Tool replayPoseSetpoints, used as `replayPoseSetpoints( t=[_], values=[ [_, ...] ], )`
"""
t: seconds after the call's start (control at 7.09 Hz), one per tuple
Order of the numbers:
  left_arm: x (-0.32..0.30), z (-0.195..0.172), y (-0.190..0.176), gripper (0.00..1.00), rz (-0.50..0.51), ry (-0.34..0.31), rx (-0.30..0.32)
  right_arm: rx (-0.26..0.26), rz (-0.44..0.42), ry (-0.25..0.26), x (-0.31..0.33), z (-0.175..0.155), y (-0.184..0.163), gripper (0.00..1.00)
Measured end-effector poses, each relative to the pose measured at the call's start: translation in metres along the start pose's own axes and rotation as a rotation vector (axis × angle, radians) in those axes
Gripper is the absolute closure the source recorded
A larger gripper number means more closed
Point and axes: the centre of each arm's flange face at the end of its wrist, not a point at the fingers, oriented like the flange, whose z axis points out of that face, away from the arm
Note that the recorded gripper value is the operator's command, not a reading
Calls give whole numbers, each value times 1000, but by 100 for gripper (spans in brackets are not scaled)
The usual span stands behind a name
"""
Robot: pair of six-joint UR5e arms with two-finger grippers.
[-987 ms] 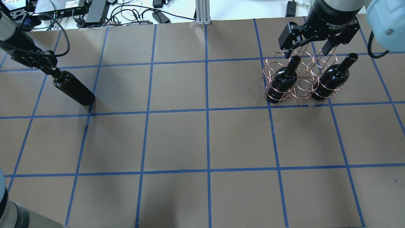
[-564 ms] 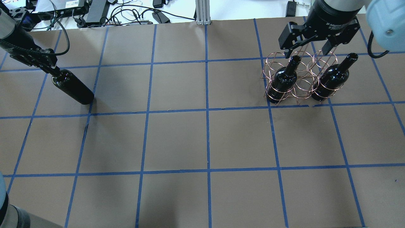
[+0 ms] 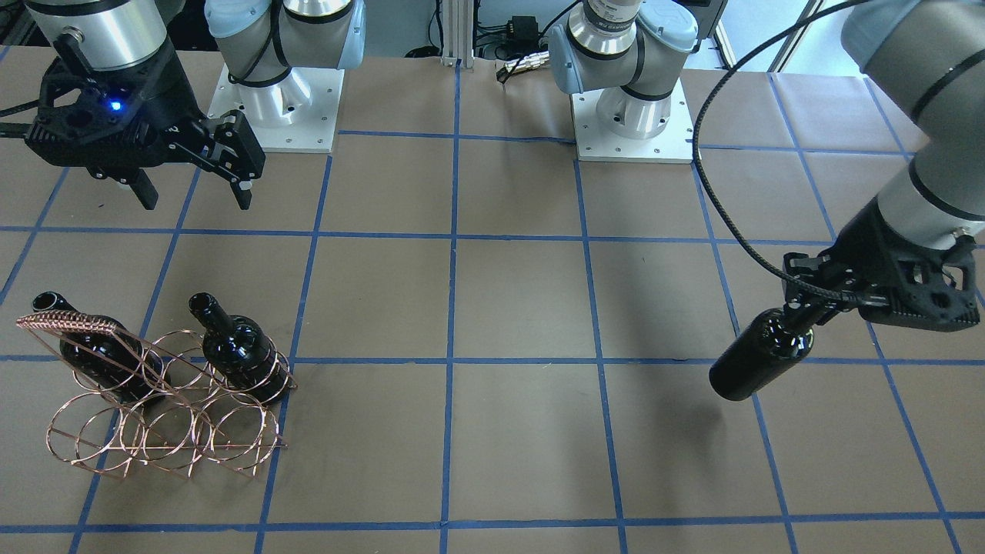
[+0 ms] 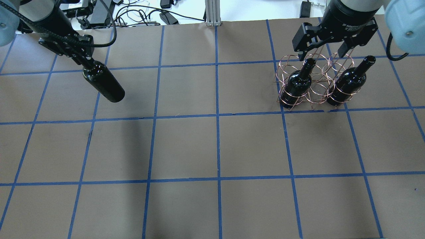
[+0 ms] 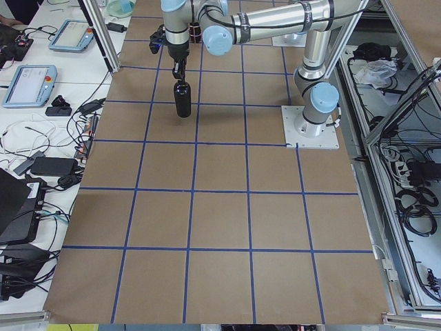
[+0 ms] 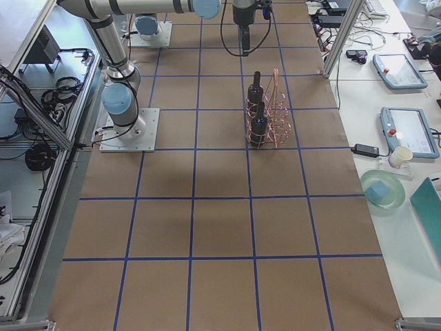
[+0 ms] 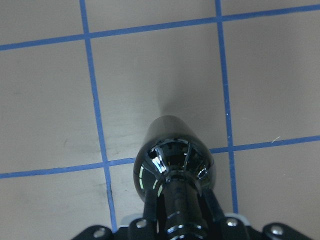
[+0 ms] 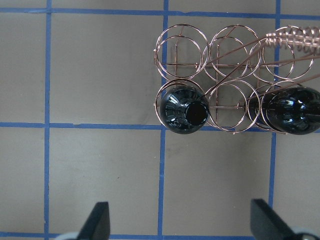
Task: Place wine into wine basket
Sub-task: 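Carry the upright bottle with the left gripper toward the table center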
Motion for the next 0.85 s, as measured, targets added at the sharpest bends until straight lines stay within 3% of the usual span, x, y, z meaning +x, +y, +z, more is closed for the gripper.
replayPoseSetpoints(
  t=[0.85],
  values=[
    [162, -19, 33, 100, -74, 65, 24, -1, -2, 1, 0, 1, 0, 0]
  ],
)
